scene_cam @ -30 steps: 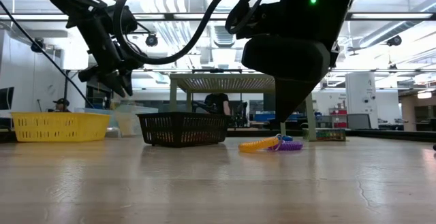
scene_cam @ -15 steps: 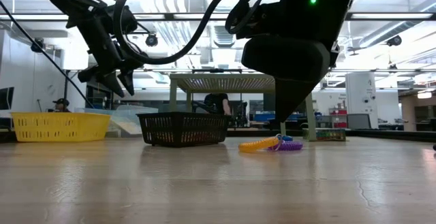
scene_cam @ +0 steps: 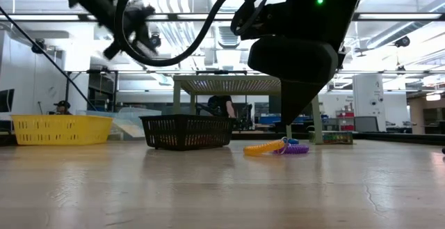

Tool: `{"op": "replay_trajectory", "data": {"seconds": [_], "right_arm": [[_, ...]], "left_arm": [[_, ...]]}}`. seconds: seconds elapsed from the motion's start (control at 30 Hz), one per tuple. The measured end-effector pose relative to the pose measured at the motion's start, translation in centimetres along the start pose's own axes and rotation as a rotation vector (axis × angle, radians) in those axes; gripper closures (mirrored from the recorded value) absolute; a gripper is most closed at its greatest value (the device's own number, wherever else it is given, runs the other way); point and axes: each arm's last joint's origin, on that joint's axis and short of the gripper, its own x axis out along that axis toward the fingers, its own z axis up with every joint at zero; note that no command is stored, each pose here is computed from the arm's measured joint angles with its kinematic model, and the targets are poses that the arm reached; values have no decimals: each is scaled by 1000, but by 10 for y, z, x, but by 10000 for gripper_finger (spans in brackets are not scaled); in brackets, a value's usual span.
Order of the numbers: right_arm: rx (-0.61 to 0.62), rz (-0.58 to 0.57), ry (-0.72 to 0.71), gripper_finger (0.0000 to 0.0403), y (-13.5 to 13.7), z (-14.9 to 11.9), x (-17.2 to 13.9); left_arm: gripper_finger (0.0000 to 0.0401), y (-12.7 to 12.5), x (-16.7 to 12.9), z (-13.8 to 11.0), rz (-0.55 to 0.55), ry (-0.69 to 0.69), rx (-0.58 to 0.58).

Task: Pick & Place Office Desk Supplies
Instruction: Put the big crayon box into the transparent bin

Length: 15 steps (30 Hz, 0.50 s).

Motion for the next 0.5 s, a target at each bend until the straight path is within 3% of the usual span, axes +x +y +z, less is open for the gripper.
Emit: {"op": "replay_trajectory", "data": {"seconds": [0.23, 0.5], "right_arm": [[0, 0, -1, 394, 0, 0, 0], [1, 0, -3, 394, 0, 0, 0]], "left_arm": [[282, -36, -57, 7, -232, -139, 65], [282, -66, -96, -31, -507, -162, 215]]}}
